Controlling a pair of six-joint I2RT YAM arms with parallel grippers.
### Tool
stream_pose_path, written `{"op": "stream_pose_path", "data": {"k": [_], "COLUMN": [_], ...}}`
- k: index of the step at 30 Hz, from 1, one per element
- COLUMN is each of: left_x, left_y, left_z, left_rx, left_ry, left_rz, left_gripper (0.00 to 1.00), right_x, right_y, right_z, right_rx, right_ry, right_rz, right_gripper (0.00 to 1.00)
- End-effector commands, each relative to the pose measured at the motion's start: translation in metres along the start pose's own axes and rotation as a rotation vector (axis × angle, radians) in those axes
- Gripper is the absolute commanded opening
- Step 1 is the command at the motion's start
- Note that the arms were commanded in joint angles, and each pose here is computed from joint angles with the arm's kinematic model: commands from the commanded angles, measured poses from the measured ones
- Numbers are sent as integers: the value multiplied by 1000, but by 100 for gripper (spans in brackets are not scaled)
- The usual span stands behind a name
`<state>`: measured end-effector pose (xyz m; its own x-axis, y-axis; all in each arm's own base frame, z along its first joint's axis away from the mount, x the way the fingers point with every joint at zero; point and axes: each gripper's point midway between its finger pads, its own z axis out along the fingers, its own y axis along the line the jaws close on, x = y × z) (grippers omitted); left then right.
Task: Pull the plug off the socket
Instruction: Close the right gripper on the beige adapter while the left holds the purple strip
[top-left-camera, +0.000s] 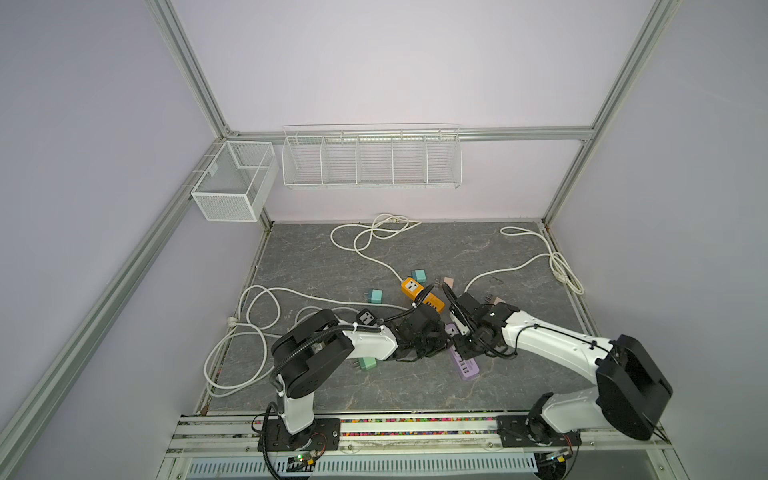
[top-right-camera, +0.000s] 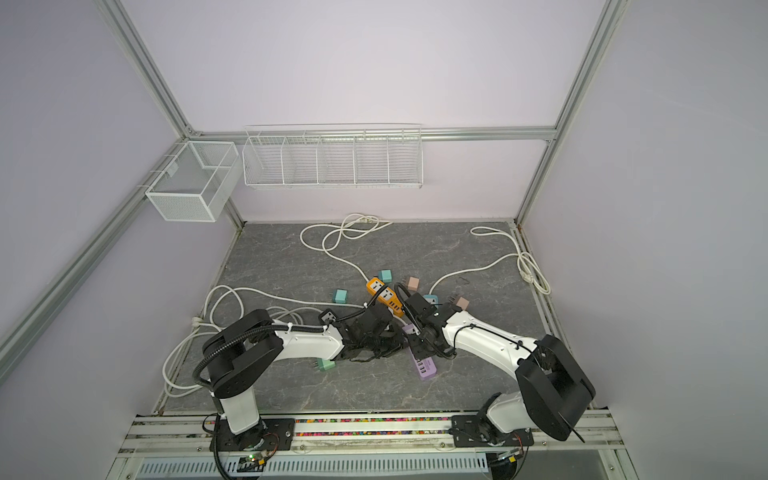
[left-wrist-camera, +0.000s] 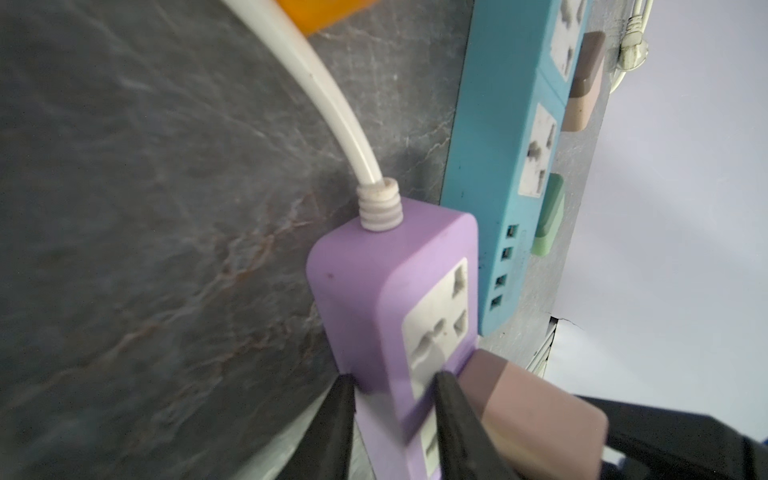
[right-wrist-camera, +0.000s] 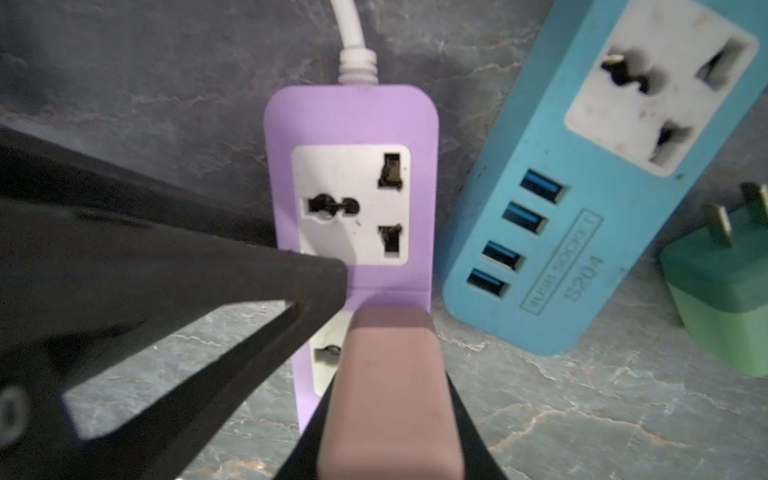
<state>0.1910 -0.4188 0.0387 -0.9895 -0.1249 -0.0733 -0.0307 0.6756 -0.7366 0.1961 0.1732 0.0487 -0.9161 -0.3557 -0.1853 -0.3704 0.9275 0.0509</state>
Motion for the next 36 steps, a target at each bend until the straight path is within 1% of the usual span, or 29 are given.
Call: {"op": "stream_pose_path", "data": {"k": [1,5,7,11,13,16,20,24,26,29,32,34,36], "left_x": [30,33,32,32,31,34,35,34,34,36,38,40,40], "left_y": [56,73,78,83,86,92,95,93,89,68,52,40,34], "left_z": [5,2,0,-1,-3,-2,0,-1,-1,0,-1,0,1], "left_rx": [-176,-247,-272,-282,-296,-313,-316,-319,-306,-215,-174,-119,-101], "left_ry": [98,104,102,104,96,113,121,121,124,133,142,151,152], "left_rz": [-16,-10,-6,-15,-8,-5,-7,-1,4,8,32,31,42], "left_gripper": [33,33,33,33,33,33,32,32,32,32,32,32,32], "right_x": [-21,-23,-24,-22,-21,-22,-24,-24,-25,-24,-24,-23,-22], "right_y": [10,4,8,16,9,2,1,17,17,15,22,27,23], "right_z": [-13,-15,-17,-16,-17,-22,-24,-18,-16,-12,-10,-7,-5], "right_rx": [-52,-26,-42,-78,-62,-103,-74,-76,-57,-46,-82,-106,-86], "right_ry": [-118,-134,-149,-156,-159,-169,-174,-170,-169,-166,-164,-154,-151], "right_rz": [-14,-10,-12,-4,13,55,32,1,-2,1,6,6,3], "right_gripper": [21,20,18,17,16,17,17,16,16,16,16,15,14]}}
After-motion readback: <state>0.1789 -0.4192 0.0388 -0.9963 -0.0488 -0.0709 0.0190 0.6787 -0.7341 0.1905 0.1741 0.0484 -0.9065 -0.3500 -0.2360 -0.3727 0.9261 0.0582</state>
